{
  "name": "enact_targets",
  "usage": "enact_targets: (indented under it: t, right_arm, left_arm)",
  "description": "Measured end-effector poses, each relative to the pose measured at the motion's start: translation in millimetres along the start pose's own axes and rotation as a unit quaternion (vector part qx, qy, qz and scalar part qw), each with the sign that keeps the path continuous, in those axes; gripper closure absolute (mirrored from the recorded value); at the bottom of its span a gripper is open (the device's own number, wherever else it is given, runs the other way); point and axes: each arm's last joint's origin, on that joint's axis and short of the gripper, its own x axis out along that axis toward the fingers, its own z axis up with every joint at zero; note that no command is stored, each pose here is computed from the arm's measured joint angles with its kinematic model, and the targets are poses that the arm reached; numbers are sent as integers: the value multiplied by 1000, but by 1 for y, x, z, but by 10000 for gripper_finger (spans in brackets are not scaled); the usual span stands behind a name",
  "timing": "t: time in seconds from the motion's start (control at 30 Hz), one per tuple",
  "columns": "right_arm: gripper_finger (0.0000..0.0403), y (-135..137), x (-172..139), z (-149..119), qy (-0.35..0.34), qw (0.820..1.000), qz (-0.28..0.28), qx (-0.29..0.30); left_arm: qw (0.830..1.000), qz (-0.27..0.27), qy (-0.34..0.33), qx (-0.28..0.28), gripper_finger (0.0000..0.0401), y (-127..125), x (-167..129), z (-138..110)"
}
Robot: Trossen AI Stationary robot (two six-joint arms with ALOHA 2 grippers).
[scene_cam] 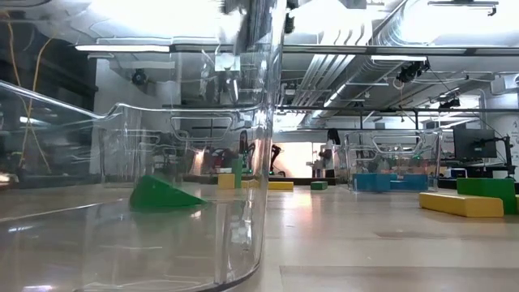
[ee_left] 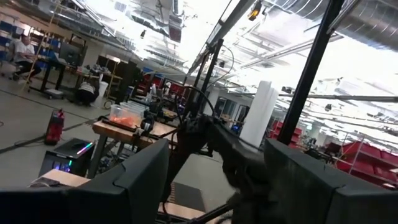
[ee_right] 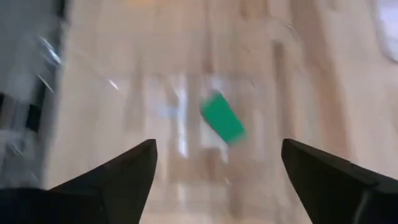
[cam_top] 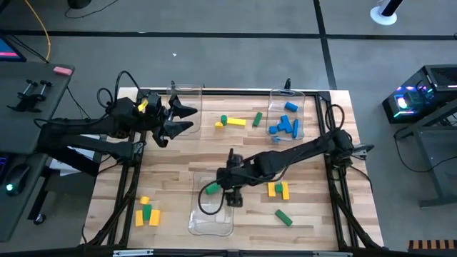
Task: Sort blocks
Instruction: Put the green block into the bottom transparent bin
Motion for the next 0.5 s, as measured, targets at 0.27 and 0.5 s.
enact_targets:
  t: [0.27, 0.5]
  right_arm:
    - [80, 6, -49, -66, 162, 984, -67, -44]
    - [89, 1, -61, -162, 217, 974, -46, 47]
  left_arm:
    - [1000, 10, 2, 0, 153, 1, 0, -1]
    - [1000, 12, 6, 0, 153, 1, 0, -1]
